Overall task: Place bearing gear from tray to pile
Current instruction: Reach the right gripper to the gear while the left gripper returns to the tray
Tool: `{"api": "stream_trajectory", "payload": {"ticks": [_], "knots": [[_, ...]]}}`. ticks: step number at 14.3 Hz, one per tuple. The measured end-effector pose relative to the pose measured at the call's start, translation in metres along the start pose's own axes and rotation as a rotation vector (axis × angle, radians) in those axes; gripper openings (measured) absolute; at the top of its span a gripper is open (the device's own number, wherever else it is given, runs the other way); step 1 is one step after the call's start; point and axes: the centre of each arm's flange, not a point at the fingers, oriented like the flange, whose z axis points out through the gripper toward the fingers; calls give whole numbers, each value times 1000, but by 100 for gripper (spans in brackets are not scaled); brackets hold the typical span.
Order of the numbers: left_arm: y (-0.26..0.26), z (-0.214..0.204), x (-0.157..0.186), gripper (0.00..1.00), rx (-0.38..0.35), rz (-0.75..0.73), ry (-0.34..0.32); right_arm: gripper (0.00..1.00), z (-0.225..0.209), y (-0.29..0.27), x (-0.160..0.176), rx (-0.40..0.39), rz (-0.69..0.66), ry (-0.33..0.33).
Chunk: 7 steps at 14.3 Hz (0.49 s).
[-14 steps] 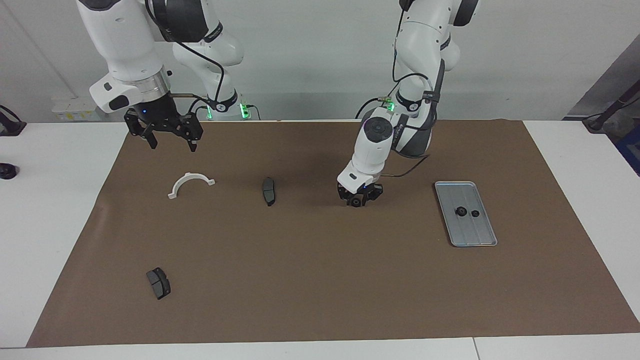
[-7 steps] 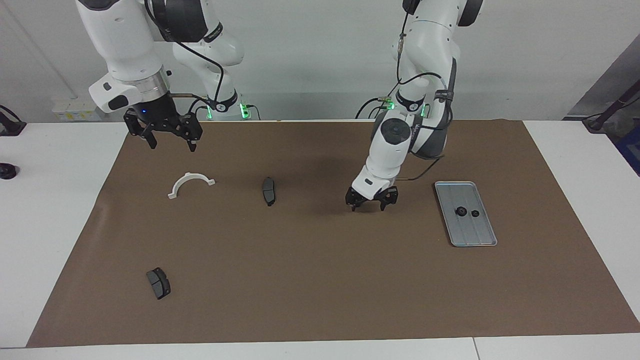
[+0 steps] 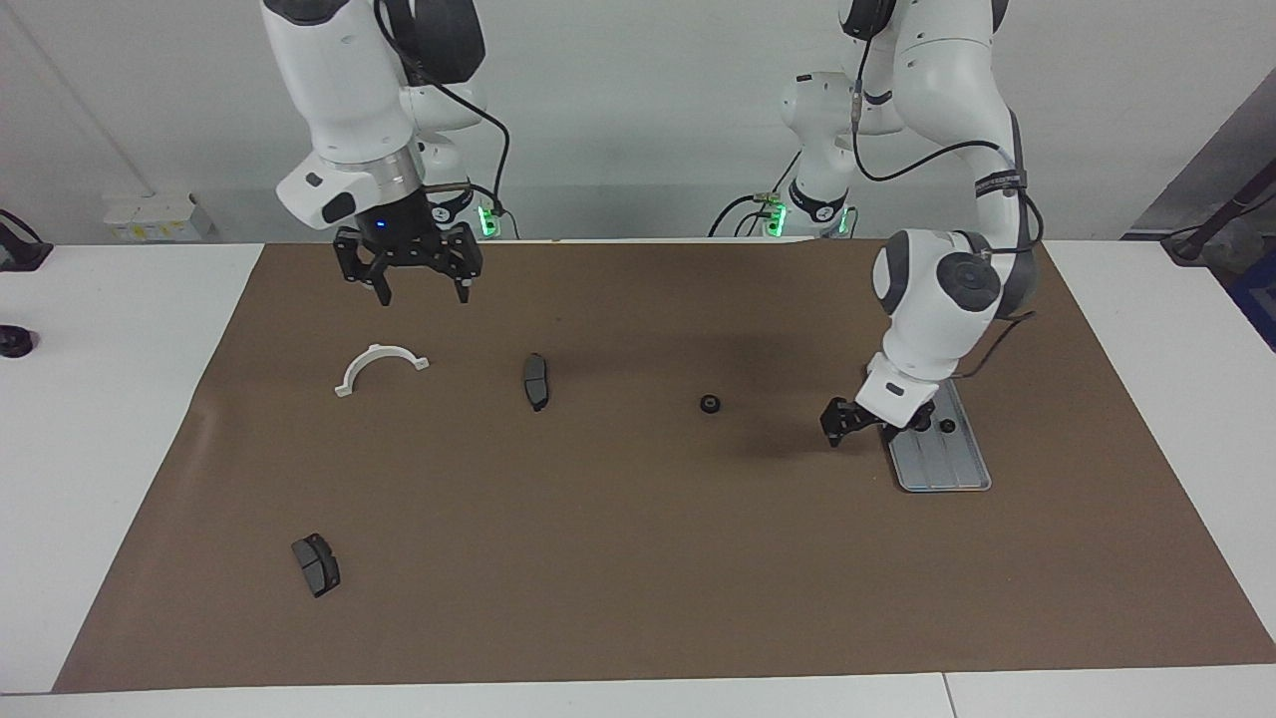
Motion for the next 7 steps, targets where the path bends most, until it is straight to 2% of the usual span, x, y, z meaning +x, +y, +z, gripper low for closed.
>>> {"api": "stream_trajectory", "payload": {"ticks": [2, 3, 4, 5, 6, 7], "knots": [[-40, 2, 1, 87, 3, 21, -16, 100, 24, -51, -9, 13, -2, 1], [-54, 4, 0, 80, 3, 25, -24, 100, 37, -76, -13, 20, 3, 2], [-62, 8, -3, 80, 3, 24, -34, 100, 51, -101, -16, 28, 2, 4], [-67, 14, -6, 76, 3, 20, -48, 100, 67, -126, -20, 37, 0, 7], [-70, 21, -11, 67, 3, 18, -61, 100, 84, -151, -23, 42, 5, 17], [-73, 27, -15, 67, 3, 15, -72, 100, 101, -172, -27, 39, 14, 27]]}}
